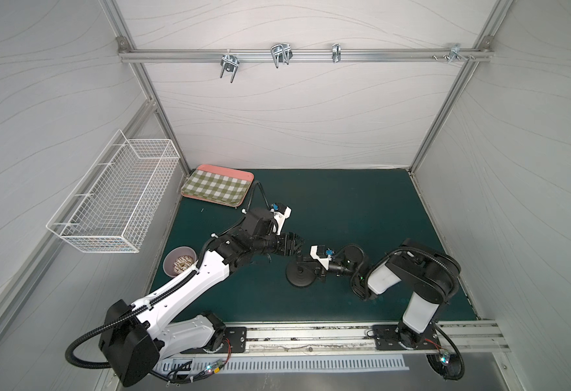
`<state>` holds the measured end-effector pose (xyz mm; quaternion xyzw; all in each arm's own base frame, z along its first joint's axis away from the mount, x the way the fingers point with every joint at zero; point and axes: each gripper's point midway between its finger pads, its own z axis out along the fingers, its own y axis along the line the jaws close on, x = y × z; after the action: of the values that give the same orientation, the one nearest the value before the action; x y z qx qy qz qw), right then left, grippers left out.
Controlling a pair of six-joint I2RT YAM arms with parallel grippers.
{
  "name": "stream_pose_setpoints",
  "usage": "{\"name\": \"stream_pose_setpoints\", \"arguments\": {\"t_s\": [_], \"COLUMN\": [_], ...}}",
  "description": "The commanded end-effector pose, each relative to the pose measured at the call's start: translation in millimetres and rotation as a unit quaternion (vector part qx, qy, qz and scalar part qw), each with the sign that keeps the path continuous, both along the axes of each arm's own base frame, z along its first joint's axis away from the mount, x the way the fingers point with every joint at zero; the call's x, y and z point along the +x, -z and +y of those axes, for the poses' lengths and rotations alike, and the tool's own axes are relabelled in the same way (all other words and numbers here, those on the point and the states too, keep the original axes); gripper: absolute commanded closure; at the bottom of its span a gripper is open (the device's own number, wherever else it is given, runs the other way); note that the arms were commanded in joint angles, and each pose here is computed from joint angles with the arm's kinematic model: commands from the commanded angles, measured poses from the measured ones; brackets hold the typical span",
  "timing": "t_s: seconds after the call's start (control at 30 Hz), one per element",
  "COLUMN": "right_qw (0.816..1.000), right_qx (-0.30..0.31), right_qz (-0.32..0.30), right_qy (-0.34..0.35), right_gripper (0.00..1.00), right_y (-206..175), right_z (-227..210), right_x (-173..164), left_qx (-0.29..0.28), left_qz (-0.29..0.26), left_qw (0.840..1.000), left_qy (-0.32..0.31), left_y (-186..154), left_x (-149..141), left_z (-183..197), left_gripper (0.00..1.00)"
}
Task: Assemble a microphone stand
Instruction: Hold the microphone stand pole at the microphone stand base.
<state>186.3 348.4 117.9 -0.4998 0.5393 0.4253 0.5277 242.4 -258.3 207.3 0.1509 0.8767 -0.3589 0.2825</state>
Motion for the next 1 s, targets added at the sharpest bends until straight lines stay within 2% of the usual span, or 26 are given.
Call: {"name": "stream_pose_setpoints", "arguments": {"t_s": [0.0, 0.97], "right_qw": [1.0, 0.999], "right_qx": [-0.012, -0.016], "right_qz": [0.003, 0.008], "right_qy": [0.019, 0.038], "right_gripper": [0.86, 0.86], "right_y": [5.7, 10.3], "right_z": [-5.4, -12.4], "right_x": [5.5, 17.6], "left_qx": [-0.03, -0.028], "left_qz": [-0.003, -0.004], "left_qw": [0.999, 0.998], "left_qy": [0.038, 0.05], "left_y": [-19.9, -18.2], "left_x": [-8.0, -8.6], "left_z": [-19.3, -32.8], "left_gripper": [0.36, 0.34]}}
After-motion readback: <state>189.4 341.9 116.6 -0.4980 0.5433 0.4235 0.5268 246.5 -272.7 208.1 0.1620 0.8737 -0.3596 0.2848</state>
